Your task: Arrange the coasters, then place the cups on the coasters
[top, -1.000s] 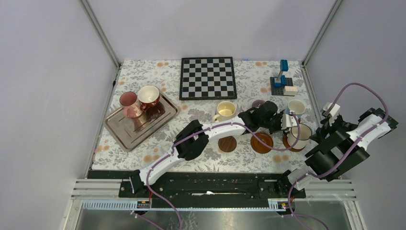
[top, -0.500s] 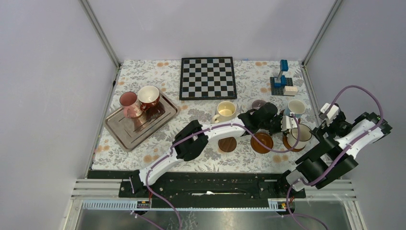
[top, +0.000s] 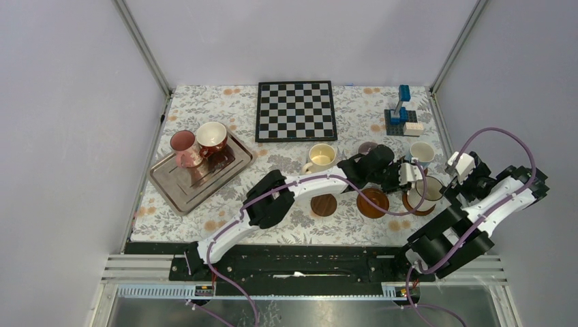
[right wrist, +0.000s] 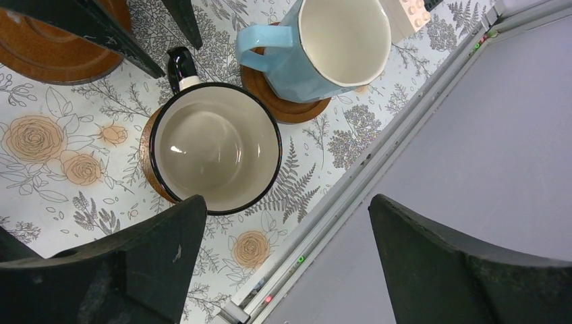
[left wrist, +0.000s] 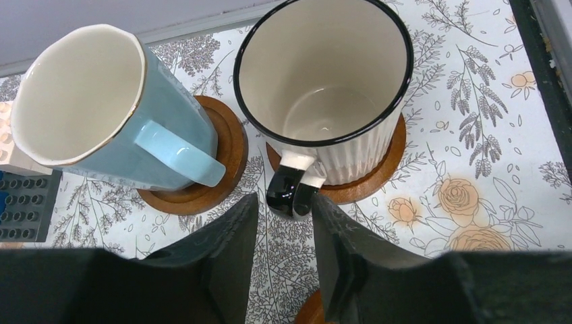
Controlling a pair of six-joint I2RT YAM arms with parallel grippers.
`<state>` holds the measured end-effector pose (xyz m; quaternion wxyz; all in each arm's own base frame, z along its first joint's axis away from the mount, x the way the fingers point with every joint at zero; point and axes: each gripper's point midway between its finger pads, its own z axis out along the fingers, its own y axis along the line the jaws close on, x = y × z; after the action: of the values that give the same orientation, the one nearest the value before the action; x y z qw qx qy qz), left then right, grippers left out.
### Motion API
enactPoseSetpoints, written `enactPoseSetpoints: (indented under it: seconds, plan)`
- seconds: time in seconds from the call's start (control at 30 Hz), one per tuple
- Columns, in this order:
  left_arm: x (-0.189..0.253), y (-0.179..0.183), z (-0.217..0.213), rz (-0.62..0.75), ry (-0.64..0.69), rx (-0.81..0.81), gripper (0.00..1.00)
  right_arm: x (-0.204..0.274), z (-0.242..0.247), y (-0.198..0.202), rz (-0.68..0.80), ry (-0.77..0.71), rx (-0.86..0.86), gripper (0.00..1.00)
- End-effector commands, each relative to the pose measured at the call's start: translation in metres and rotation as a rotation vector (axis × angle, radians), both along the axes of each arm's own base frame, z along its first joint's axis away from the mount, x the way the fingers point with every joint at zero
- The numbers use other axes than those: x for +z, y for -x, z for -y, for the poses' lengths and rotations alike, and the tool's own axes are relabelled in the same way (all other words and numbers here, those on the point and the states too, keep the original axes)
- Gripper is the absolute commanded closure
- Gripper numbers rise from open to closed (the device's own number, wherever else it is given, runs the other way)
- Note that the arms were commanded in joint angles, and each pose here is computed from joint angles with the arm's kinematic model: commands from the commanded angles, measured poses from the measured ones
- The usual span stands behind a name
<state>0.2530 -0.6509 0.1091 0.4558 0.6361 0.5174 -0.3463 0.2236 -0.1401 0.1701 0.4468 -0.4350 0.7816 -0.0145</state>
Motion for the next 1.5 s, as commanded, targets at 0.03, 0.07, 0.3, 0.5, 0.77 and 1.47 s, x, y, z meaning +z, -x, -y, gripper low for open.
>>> enactPoseSetpoints:
  seconds: [0.03, 0.07, 0.3, 0.5, 0.77, 1.47]
  plan:
    - [0.065, 0.007, 0.000, -0.001, 0.107, -0.004, 0.54, 0.014, -0.008, 0.006, -0.001, -0.008, -0.018, 0.02]
    - [0.069, 0.008, 0.000, -0.011, 0.114, -0.005, 0.52, 0.017, -0.009, 0.005, -0.002, -0.030, -0.028, 0.02]
    - [0.090, 0.023, -0.012, -0.096, 0.129, -0.066, 0.35, 0.035, -0.014, 0.002, -0.046, -0.189, -0.067, 0.05]
    - [0.104, 0.025, -0.031, -0.180, 0.115, -0.087, 0.28, 0.045, -0.026, 0.002, -0.068, -0.287, -0.064, 0.11]
    - [0.128, 0.026, -0.089, -0.224, 0.021, -0.038, 0.27, 0.045, -0.056, -0.021, -0.078, -0.216, -0.112, 0.23]
    - [0.153, 0.026, -0.315, -0.460, -0.076, 0.283, 0.32, -0.013, -0.090, -0.047, -0.422, -0.056, -0.363, 0.81]
